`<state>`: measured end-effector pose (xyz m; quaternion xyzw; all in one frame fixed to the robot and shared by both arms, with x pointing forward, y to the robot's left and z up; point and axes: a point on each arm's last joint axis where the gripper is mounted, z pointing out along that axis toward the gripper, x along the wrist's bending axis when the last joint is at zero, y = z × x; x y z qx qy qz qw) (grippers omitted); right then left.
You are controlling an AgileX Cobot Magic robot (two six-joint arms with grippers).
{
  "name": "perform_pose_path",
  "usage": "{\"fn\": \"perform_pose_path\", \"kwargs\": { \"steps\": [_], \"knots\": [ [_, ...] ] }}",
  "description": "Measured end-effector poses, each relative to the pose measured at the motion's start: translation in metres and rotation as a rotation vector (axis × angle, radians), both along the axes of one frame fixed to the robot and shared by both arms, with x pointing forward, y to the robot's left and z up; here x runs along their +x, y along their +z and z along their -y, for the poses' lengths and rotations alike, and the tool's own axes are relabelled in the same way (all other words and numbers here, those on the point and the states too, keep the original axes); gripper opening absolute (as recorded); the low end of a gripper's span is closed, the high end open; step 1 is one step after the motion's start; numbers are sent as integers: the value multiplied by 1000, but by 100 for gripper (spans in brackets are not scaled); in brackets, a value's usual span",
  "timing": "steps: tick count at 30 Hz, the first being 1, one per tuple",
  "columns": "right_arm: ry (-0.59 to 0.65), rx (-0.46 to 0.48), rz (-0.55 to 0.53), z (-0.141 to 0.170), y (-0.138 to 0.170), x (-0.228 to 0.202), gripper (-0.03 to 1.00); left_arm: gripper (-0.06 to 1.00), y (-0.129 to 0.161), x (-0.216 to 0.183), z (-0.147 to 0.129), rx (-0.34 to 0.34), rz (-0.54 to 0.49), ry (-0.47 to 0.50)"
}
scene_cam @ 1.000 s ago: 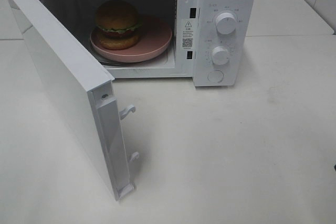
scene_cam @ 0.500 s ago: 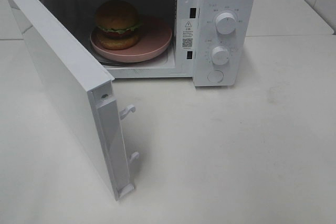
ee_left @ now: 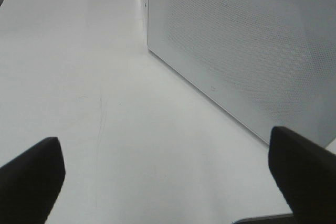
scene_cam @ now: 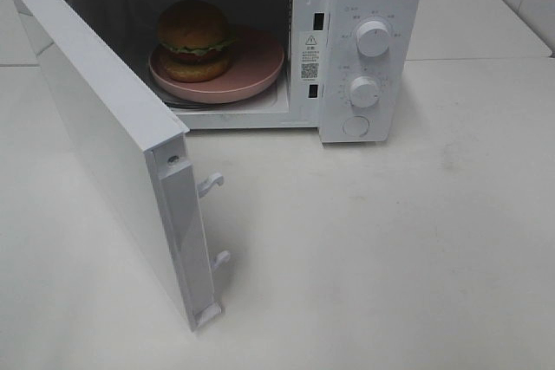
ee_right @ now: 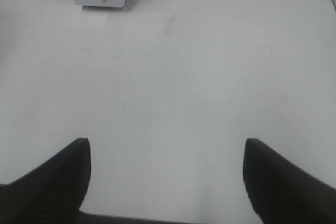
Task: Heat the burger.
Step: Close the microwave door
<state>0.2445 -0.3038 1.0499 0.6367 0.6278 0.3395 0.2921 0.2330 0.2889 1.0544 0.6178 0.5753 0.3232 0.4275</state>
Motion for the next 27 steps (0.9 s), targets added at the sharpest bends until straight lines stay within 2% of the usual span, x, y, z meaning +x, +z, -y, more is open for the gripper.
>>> {"fn": "perform_pose_path", "kwargs": {
  "steps": [2,6,27],
  "knots": [
    [1,9,69,2,-1,-10,77,97,0,0,0,0,0,0],
    [1,14,101,2,-1,-15,77,97,0,0,0,0,0,0],
    [3,12,101,2,-2,-15,75,97,0,0,0,0,0,0]
  ]
}}
